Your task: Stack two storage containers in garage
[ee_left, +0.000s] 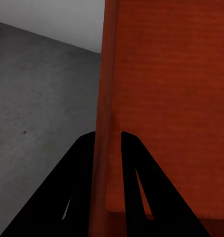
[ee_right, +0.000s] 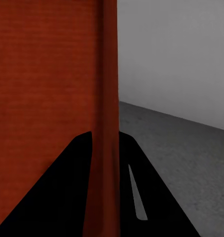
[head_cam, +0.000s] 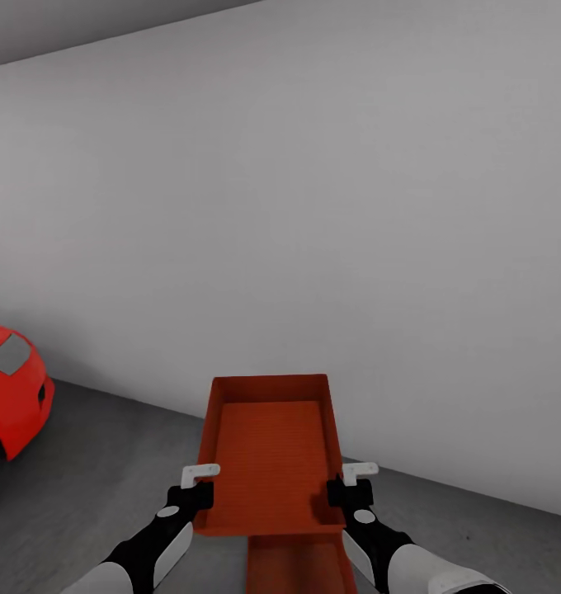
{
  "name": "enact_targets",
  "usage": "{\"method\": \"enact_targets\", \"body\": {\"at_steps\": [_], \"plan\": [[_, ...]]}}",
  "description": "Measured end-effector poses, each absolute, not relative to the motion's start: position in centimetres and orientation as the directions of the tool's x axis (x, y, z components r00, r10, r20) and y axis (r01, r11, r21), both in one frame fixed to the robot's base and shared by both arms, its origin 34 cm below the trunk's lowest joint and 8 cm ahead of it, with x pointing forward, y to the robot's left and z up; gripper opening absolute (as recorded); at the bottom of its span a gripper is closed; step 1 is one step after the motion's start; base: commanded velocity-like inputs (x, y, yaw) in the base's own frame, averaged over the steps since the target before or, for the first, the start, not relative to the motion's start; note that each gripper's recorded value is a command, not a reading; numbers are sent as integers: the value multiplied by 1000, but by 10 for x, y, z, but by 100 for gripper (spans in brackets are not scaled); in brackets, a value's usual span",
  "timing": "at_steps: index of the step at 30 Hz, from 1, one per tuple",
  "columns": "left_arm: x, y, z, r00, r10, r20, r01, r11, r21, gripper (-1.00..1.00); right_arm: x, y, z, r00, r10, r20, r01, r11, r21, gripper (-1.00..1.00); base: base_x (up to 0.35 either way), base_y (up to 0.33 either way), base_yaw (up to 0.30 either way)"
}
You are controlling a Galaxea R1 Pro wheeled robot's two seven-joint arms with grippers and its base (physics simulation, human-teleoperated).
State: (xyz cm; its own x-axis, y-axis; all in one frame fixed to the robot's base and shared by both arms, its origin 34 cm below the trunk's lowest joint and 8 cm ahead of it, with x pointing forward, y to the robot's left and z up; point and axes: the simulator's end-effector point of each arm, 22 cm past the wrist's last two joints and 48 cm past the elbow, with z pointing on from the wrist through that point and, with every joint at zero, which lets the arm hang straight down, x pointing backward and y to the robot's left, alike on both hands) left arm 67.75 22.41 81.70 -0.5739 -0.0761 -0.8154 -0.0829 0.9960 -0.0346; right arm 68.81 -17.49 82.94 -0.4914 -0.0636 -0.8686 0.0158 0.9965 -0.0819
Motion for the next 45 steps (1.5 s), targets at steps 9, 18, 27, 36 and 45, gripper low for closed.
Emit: {"method": "enact_targets", "body": {"at_steps": [9, 18, 27, 36, 45], "plan": [[678, 224, 817, -574, -76, -815, -83, 996, -34, -100, 688, -175, 829, -491, -64, -869, 16, 997, -82, -100, -17, -73, 0], [678, 224, 817, -574, -76, -815, -82, 996, -34, -100, 688, -175, 829, -491, -65, -869, 15, 996, -83, -100, -79, -254, 0], [677, 223, 816, -576, -76, -814, -83, 996, -34, -100, 688, -176, 829, -493, -66, -868, 14, 996, -83, -100, -41, -232, 0], [677, 224, 817, -574, -76, -815, -83, 996, -34, -100, 688, -175, 829, -492, -63, -868, 16, 997, -82, -100, -2, -23, 152], [677, 224, 817, -574, -76, -815, -83, 996, -34, -100, 688, -175, 829, -491, -65, -869, 15, 996, -82, -100, 0, 0, 20]]}}
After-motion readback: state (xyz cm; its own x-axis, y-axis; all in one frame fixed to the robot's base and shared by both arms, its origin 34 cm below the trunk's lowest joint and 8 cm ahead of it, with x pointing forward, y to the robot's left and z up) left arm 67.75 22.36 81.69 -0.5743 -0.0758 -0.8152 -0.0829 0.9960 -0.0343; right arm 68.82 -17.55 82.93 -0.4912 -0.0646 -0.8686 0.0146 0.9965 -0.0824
